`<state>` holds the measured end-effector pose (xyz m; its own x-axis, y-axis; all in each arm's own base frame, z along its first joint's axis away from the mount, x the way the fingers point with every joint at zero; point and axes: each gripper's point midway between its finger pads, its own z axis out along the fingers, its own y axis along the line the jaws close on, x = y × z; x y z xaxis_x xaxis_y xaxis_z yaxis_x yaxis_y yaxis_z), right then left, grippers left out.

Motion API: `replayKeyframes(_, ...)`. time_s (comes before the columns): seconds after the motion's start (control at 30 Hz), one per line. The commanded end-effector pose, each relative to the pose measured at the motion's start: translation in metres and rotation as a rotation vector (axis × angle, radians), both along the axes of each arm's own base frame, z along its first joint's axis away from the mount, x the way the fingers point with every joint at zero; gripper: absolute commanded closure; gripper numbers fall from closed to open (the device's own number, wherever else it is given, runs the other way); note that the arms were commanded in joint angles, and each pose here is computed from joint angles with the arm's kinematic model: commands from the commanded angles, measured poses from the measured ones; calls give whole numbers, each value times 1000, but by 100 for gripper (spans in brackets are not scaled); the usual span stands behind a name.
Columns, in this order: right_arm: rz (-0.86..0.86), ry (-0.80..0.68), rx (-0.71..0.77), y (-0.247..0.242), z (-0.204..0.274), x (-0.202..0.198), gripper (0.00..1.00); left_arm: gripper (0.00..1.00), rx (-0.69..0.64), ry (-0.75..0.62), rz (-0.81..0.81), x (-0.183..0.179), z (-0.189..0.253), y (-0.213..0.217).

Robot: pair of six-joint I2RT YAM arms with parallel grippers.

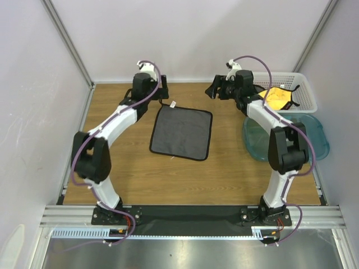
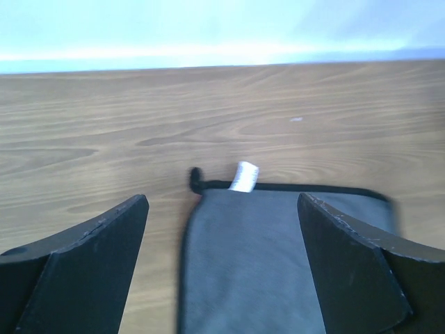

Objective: Fold and stack the towels
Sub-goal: Flatten out the crumpled towel, then fold the towel

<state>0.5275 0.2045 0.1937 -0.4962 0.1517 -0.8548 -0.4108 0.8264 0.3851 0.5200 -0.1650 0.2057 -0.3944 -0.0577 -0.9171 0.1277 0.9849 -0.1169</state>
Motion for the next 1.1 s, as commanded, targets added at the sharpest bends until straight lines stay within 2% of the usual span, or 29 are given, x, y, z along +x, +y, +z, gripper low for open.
replayKeyframes(0.0, 39, 1, 93, 23, 19, -31, 26, 6, -189, -47, -88, -29, 24, -18)
replayKeyframes(0.1, 40, 59, 107, 34, -2, -52, 26, 9, -265, -3, -144, -53, 9, -28)
replayKeyframes(0.17, 33, 117, 109, 36, -23, -68, 26, 10, -285, 33, -139, -66, -4, -26)
replayKeyframes(0.2, 39, 137, 123, 42, -25, -77, 26, 11, -300, 81, -122, -78, -24, -23)
replayKeyframes(0.27, 43, 188, 121, 44, -45, -94, 26, 12, -326, 98, -116, -95, -28, -20)
replayKeyframes(0.3, 55, 203, 128, 50, -47, -102, 26, 13, -343, 150, -96, -109, -49, -17)
replayKeyframes(0.37, 64, 243, 122, 54, -58, -113, 27, 15, -365, 157, -83, -127, -51, -12)
replayKeyframes(0.4, 75, 265, 117, 58, -64, -121, 27, 15, -370, 209, -53, -141, -70, -7)
replayKeyframes(0.47, 76, 303, 100, 62, -73, -132, 28, 17, -370, 197, -18, -156, -67, 2)
replayKeyframes(0.5, 64, 319, 88, 60, -80, -137, 28, 18, -366, 242, 17, -170, -81, 9)
replayKeyframes(0.57, 53, 338, 76, 60, -86, -146, 28, 24, -378, 212, 66, -182, -73, 20)
replayKeyframes(0.6, 35, 345, 72, 58, -89, -147, 29, 25, -389, 246, 101, -195, -88, 26)
replayKeyframes(0.7, 0, 384, 71, 52, -100, -156, 30, 29, -437, 238, 157, -213, -97, 35)
replayKeyframes(0.8, -16, 414, 68, 48, -109, -162, 30, 34, -444, 244, 197, -221, -110, 43)
replayKeyframes(1.07, -32, 464, 59, 46, -125, -169, 35, 38, -452, 293, 213, -220, -136, 39)
